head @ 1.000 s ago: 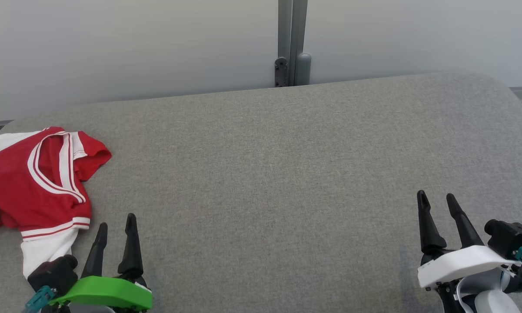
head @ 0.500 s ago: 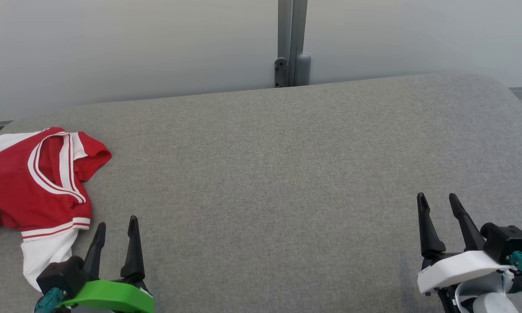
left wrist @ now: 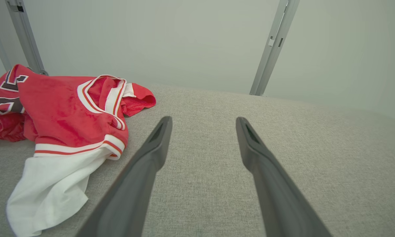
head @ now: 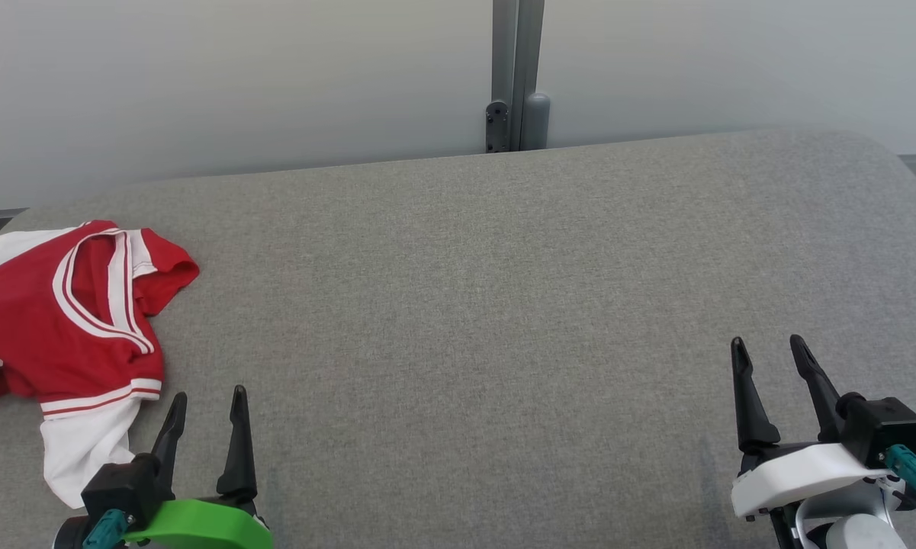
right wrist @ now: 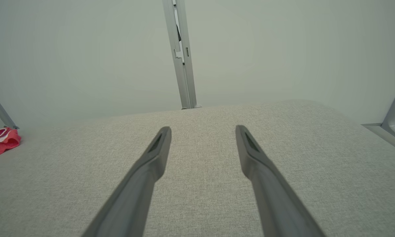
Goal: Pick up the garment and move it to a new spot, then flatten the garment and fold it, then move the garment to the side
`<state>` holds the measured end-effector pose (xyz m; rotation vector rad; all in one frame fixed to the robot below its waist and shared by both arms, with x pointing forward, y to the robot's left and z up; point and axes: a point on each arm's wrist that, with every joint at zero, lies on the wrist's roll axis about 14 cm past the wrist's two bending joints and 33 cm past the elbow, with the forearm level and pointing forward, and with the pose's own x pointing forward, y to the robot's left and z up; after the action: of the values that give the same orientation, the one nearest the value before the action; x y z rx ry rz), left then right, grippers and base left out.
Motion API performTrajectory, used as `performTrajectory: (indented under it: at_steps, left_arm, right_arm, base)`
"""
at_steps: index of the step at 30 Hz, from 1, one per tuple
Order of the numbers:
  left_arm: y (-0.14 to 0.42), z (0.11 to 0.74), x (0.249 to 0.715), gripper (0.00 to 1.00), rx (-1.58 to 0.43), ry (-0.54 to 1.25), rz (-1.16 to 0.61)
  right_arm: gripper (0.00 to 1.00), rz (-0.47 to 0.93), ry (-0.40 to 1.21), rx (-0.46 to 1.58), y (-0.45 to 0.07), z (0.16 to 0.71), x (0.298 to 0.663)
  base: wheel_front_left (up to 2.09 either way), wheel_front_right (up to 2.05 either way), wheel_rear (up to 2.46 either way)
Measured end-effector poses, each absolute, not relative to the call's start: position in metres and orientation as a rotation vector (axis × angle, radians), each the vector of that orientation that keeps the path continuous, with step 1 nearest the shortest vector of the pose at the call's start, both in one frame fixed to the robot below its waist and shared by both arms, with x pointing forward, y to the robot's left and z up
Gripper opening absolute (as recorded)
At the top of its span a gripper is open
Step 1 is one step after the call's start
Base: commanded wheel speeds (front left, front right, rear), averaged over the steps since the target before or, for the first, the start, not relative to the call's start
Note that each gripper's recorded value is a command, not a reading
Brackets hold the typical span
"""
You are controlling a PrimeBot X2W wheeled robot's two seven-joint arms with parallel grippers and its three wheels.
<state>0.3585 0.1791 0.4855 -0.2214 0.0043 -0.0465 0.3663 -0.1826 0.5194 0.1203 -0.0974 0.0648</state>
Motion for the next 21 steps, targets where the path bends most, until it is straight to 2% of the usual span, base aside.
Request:
performTrajectory:
  at_steps: [21]
  left_arm:
    - [0.1774,0.4834,0.3547,1.00,-0.087,-0.007,-0.071]
  right_arm:
    - [1.00,0.077,-0.123,-0.017,-0.1822,0.5215,0.3633]
  base:
    - [0.00,0.00,0.00]
